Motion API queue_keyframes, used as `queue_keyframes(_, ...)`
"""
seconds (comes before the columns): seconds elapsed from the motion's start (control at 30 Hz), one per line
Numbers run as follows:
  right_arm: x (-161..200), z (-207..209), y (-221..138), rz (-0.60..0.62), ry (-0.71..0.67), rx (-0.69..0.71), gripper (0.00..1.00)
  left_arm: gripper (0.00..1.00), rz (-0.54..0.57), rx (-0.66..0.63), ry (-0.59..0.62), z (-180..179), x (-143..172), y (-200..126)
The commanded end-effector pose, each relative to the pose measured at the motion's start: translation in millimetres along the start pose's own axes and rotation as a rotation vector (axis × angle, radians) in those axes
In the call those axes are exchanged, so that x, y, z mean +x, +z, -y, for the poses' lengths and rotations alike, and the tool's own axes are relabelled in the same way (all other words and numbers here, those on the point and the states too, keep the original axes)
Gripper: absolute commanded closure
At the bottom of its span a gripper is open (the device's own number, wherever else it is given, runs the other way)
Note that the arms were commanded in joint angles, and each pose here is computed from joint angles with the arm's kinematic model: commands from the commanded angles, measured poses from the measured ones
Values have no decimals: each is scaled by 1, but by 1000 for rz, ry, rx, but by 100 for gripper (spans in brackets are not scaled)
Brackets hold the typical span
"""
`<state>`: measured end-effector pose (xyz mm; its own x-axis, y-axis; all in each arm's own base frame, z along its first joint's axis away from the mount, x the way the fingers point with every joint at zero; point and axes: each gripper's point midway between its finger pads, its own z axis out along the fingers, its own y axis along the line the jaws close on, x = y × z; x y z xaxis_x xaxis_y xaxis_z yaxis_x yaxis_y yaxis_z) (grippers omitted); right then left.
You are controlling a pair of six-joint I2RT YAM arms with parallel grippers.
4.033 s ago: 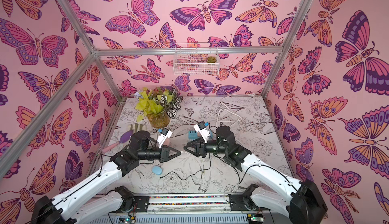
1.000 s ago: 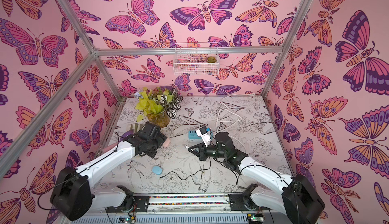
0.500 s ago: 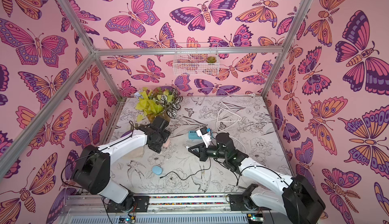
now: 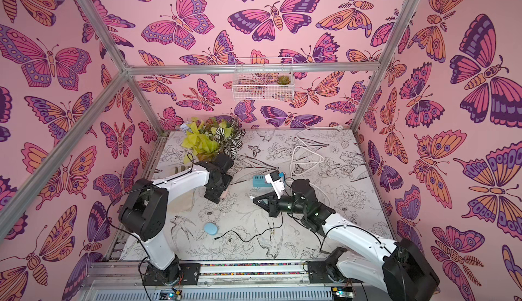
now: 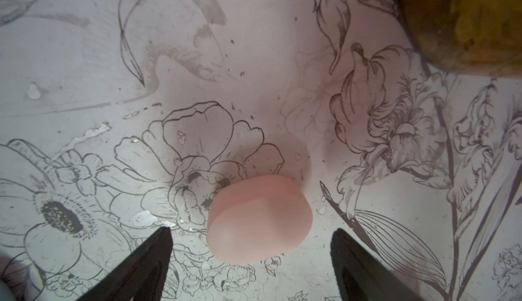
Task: Charge the bluetooth headset
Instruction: Pick up the bluetooth headset from the center of the board.
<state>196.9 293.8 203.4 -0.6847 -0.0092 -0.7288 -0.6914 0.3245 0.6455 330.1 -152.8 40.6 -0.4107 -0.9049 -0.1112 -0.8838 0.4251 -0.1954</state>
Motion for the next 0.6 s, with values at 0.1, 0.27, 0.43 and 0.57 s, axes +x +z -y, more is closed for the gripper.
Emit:
queue_keyframes(0.1,-4,-2,-4,30,-5,1,100,16,39,-81,-24,-12,-6,9)
queue_keyframes(0.27,-3,-1,-4,30,0,1,100,20,32,-106,-20,-16,-4,17)
queue_keyframes(0.43,-3,-1,-5,36,-3,2,100,19,32,-120,-10,-19,-4,21)
queue_keyframes(0.57,-2,0,-5,34,0,5,100,17,26,-119,-6,-19,-3,20)
